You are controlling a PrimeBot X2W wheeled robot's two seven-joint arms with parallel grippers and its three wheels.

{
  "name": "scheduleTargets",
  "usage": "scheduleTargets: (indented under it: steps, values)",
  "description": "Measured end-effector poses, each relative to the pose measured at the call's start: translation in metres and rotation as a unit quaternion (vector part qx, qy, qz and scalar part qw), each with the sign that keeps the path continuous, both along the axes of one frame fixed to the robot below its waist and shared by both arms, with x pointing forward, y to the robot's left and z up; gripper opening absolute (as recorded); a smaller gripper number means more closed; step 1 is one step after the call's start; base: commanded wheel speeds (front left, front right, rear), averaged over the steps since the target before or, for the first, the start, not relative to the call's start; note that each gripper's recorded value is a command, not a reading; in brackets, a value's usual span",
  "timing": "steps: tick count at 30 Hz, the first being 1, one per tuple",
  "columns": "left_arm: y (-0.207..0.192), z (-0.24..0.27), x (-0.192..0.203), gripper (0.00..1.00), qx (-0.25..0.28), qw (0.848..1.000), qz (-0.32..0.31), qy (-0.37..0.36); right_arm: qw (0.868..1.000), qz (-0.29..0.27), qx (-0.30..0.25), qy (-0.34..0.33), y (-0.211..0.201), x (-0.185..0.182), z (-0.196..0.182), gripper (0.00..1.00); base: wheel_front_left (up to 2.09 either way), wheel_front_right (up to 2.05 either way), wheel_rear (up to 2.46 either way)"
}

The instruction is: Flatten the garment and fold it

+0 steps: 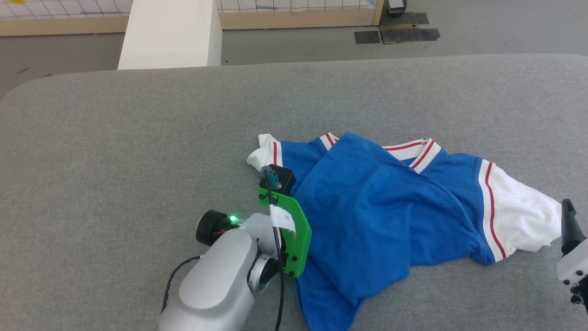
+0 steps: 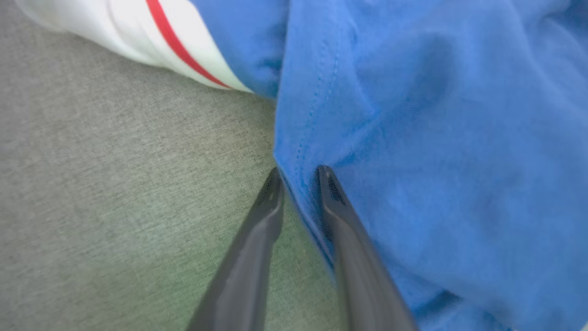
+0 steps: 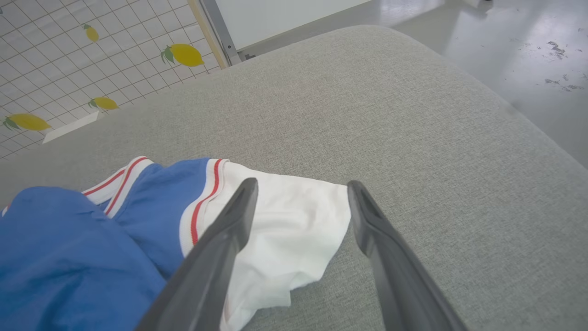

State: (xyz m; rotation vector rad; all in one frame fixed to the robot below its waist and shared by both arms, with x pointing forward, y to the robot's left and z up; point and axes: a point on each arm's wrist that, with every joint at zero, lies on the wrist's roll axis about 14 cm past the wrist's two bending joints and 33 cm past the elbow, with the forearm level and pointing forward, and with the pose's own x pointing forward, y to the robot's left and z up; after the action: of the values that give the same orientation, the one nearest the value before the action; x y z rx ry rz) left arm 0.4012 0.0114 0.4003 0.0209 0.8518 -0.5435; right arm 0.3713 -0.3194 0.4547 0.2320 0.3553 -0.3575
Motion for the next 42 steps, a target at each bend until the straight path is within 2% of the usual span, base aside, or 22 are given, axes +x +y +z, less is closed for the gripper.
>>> scheduleTargets:
  steps: [3, 6, 9, 11, 14, 17, 21, 22, 23, 24, 25, 29, 31, 33, 35, 38, 39, 42]
  values:
    - [-0.010, 0.011, 0.002, 0.00, -0.034, 0.999, -0.010, -0.010, 1.000, -0.001, 0.000, 0.006, -0.001, 0.000, -0.004, 1.00, 0.00, 0.00, 0.00]
    - [-0.031, 0.037, -0.004, 0.00, -0.076, 0.995, -0.055, -0.037, 1.000, 0.006, 0.001, 0.011, 0.004, 0.003, -0.007, 1.00, 0.00, 0.00, 0.00]
    - [-0.059, 0.065, -0.025, 0.00, -0.118, 0.985, -0.116, -0.045, 1.000, 0.016, 0.001, 0.013, 0.011, 0.007, -0.008, 1.00, 0.00, 0.00, 0.00]
    - [-0.073, 0.073, -0.046, 0.00, -0.121, 0.979, -0.158, -0.037, 1.000, 0.024, 0.002, 0.012, 0.016, 0.010, -0.008, 1.00, 0.00, 0.00, 0.00]
    - [-0.082, 0.062, -0.092, 0.00, -0.098, 0.970, -0.221, 0.018, 0.999, 0.039, 0.006, 0.010, 0.026, 0.016, -0.007, 1.00, 0.00, 0.00, 0.00]
    - [-0.074, 0.034, -0.140, 0.00, -0.056, 0.957, -0.271, 0.090, 0.998, 0.056, 0.009, 0.009, 0.038, 0.022, -0.007, 1.00, 0.00, 0.00, 0.00]
    - [-0.049, 0.006, -0.175, 0.00, -0.022, 0.945, -0.285, 0.161, 0.997, 0.072, 0.013, 0.004, 0.050, 0.031, -0.004, 1.00, 0.00, 0.00, 0.00]
    - [-0.045, 0.004, -0.174, 0.00, -0.025, 0.946, -0.276, 0.166, 0.997, 0.075, 0.013, 0.003, 0.052, 0.032, -0.003, 1.00, 0.00, 0.00, 0.00]
    - [-0.044, 0.006, -0.169, 0.24, -0.033, 0.950, -0.265, 0.161, 0.997, 0.077, 0.014, 0.003, 0.053, 0.033, -0.004, 1.00, 0.00, 0.00, 0.00]
    - [-0.043, 0.008, -0.164, 0.96, -0.042, 0.953, -0.256, 0.157, 0.997, 0.077, 0.014, 0.004, 0.054, 0.033, -0.005, 1.00, 0.00, 0.00, 0.00]
    - [-0.045, 0.015, -0.156, 1.00, -0.063, 0.958, -0.239, 0.147, 0.997, 0.078, 0.015, 0.005, 0.054, 0.033, -0.005, 1.00, 0.00, 0.00, 0.00]
    - [-0.051, 0.055, -0.114, 1.00, -0.160, 0.971, -0.157, 0.090, 0.997, 0.081, 0.016, 0.006, 0.057, 0.033, -0.006, 1.00, 0.00, 0.00, 0.00]
    - [-0.049, 0.078, -0.093, 1.00, -0.207, 0.970, -0.117, 0.052, 0.996, 0.083, 0.017, 0.005, 0.058, 0.033, -0.005, 1.00, 0.00, 0.00, 0.00]
    - [-0.041, 0.104, -0.068, 1.00, -0.260, 0.963, -0.069, 0.004, 0.996, 0.086, 0.017, 0.004, 0.060, 0.033, -0.004, 1.00, 0.00, 0.00, 0.00]
    - [-0.022, 0.126, -0.043, 1.00, -0.288, 0.955, -0.017, -0.060, 0.996, 0.089, 0.016, 0.002, 0.062, 0.033, -0.002, 1.00, 0.00, 0.00, 0.00]
    - [0.022, 0.148, -0.006, 1.00, -0.288, 0.939, 0.073, -0.173, 0.995, 0.100, 0.014, 0.001, 0.069, 0.034, -0.001, 1.00, 0.00, 0.00, 0.00]
    - [0.041, 0.147, 0.003, 1.00, -0.263, 0.938, 0.096, -0.204, 0.994, 0.104, 0.013, 0.000, 0.072, 0.035, 0.000, 1.00, 0.00, 0.00, 0.00]
    - [0.096, 0.152, 0.022, 1.00, -0.216, 0.913, 0.173, -0.299, 0.993, 0.119, 0.012, 0.000, 0.081, 0.037, 0.001, 1.00, 0.00, 0.00, 0.00]
